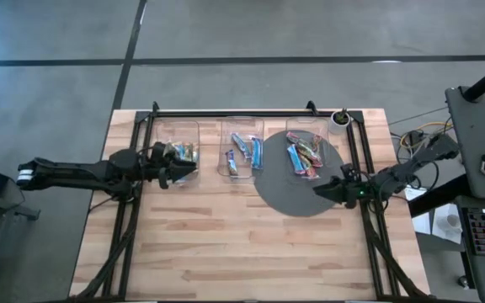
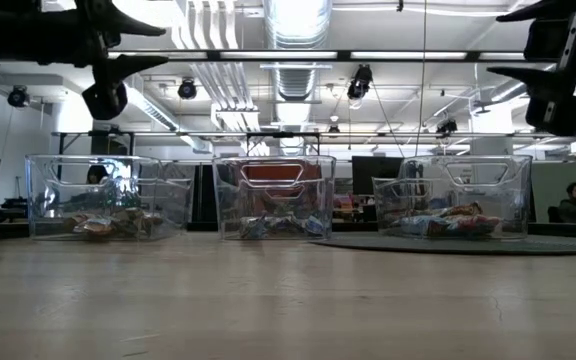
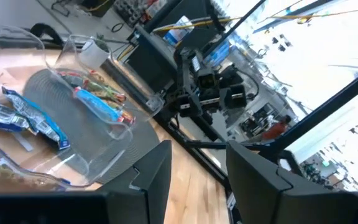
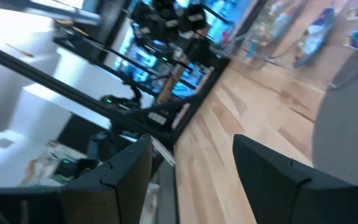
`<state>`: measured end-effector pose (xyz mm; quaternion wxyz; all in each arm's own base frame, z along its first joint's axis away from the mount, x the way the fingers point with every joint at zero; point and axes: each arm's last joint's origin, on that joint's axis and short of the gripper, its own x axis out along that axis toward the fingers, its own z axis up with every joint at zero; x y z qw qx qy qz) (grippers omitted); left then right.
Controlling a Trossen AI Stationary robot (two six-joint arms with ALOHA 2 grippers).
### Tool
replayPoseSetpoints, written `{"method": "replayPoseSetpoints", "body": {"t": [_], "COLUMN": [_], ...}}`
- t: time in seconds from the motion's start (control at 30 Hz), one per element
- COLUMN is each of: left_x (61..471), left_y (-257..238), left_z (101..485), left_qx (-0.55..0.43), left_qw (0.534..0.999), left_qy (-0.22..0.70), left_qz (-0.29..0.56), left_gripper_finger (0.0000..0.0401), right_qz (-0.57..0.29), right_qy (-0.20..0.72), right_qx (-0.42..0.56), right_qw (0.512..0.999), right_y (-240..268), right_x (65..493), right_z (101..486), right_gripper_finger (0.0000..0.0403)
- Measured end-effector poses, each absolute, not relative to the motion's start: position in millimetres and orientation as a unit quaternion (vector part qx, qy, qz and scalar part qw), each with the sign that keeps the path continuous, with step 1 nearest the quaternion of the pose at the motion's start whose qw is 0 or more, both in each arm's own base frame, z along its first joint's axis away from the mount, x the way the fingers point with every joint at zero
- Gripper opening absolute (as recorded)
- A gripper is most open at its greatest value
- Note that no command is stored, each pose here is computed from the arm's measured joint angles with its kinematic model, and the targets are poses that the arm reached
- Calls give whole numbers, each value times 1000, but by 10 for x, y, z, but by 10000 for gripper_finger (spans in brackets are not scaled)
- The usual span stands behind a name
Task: Pick and place Granola Bars by type
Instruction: Return to Home Position
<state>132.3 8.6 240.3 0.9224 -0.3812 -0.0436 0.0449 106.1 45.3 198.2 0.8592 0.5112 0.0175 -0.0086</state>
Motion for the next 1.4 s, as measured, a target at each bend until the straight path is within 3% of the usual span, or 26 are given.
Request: {"method": "replayPoseSetpoints", "body": {"t": [0.4, 1.03, 1.4], "left_x": [1204, 1048, 1032], "left_y": [73, 63, 71], "left_z": [2079, 1911, 1775], "left_qx": [-373, -361, -362], "left_qw": [924, 928, 930], "left_qy": [-85, -86, -29], "left_qz": [17, 13, 51], "left_gripper_finger": [135, 135, 135], "right_qz": [41, 45, 39], "right_qy": [-77, -103, -117], "right_qx": [485, 436, 374], "right_qw": [870, 893, 919], "right_y": [422, 381, 365], "right_x": [1009, 938, 911], "right_z": [1874, 1921, 1941], "right_gripper_finger": [215, 215, 215]}}
